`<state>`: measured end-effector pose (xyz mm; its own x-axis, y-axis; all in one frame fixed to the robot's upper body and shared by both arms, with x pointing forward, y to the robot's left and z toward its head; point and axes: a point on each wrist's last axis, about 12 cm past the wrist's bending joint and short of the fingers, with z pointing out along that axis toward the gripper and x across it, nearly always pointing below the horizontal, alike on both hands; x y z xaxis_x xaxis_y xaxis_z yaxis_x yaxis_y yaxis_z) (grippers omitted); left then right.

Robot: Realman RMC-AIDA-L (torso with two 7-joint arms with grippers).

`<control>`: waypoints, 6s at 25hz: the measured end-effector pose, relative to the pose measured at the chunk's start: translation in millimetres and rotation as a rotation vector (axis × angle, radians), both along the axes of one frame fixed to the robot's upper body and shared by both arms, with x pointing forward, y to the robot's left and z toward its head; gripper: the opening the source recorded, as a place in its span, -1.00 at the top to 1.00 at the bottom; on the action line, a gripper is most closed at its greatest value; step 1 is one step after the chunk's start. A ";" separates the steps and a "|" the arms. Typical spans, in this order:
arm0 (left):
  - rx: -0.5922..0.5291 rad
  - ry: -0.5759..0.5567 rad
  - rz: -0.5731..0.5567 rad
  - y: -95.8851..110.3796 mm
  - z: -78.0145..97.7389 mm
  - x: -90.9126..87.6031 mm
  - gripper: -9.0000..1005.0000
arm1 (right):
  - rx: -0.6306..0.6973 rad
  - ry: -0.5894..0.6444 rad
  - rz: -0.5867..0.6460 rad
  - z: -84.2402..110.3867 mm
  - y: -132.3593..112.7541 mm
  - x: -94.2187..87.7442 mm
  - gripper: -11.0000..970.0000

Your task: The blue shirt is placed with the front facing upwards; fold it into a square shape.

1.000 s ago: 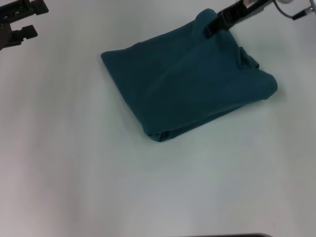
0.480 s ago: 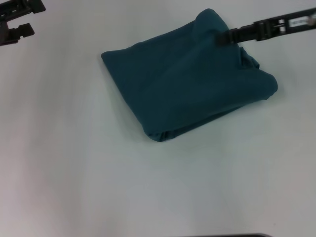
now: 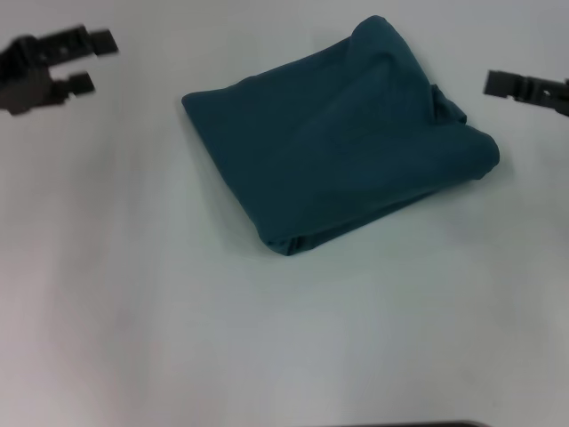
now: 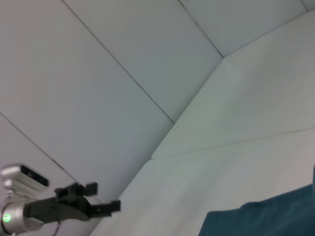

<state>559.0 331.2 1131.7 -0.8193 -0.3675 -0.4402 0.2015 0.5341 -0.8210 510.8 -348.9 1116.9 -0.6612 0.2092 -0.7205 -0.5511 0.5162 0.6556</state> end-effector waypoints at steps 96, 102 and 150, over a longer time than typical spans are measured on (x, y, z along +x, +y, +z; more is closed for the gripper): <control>0.337 0.122 0.067 -0.6 29.3 42.8 -0.06 | 0.045 -0.003 0.005 -11.5 -12.2 -12.8 -0.28; 0.300 -0.055 -0.034 -48.0 20.3 49.6 -0.56 | 0.047 -0.002 0.003 -12.0 -11.1 -10.9 -0.28; 0.786 -0.099 -0.039 -108.4 -32.3 104.0 -0.87 | 0.025 0.023 -0.024 -18.1 -15.0 -12.4 -0.28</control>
